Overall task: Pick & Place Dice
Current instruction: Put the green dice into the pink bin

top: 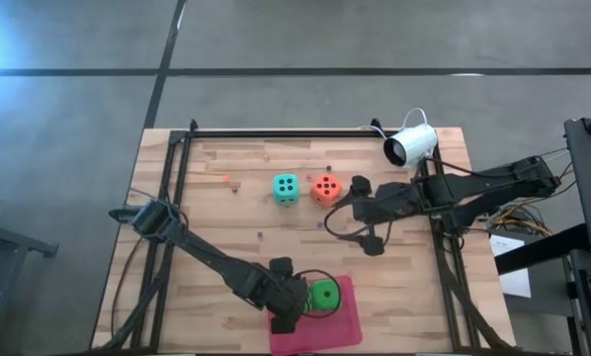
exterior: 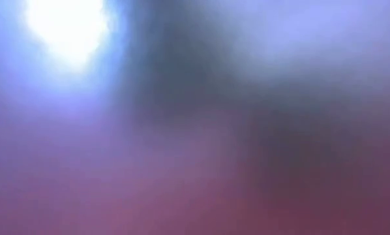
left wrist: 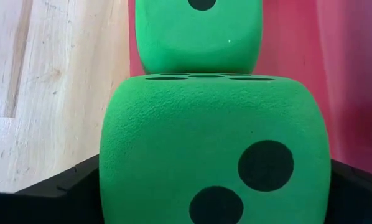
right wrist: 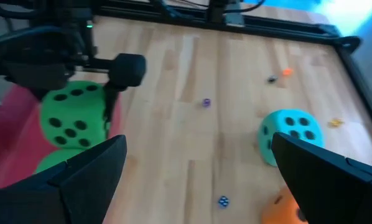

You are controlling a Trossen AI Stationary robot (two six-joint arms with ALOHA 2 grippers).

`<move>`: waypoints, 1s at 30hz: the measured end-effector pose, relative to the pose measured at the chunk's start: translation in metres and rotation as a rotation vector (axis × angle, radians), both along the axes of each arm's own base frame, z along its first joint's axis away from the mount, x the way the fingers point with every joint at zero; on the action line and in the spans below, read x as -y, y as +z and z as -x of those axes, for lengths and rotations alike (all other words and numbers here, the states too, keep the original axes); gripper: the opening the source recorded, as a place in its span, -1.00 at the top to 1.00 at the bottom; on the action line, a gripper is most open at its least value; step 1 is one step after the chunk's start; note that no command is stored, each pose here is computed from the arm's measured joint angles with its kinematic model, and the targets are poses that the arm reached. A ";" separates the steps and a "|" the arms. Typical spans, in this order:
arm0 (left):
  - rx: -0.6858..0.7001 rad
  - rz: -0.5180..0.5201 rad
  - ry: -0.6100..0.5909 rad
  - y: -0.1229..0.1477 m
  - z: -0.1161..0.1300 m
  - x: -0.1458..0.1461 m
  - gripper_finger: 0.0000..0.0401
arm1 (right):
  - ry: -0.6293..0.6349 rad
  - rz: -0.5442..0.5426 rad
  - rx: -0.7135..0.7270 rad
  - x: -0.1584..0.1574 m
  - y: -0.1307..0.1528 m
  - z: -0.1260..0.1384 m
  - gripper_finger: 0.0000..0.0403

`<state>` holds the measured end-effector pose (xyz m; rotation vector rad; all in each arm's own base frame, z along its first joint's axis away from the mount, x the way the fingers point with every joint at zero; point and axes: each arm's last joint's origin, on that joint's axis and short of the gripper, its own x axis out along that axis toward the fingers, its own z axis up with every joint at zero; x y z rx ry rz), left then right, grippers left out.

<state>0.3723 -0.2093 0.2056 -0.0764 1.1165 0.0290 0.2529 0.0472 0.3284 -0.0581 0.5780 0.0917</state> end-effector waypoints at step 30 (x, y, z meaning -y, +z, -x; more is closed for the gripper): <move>0.005 0.004 0.005 0.000 -0.001 -0.001 -0.96 | 0.205 0.059 0.017 -0.081 -0.028 0.027 -0.99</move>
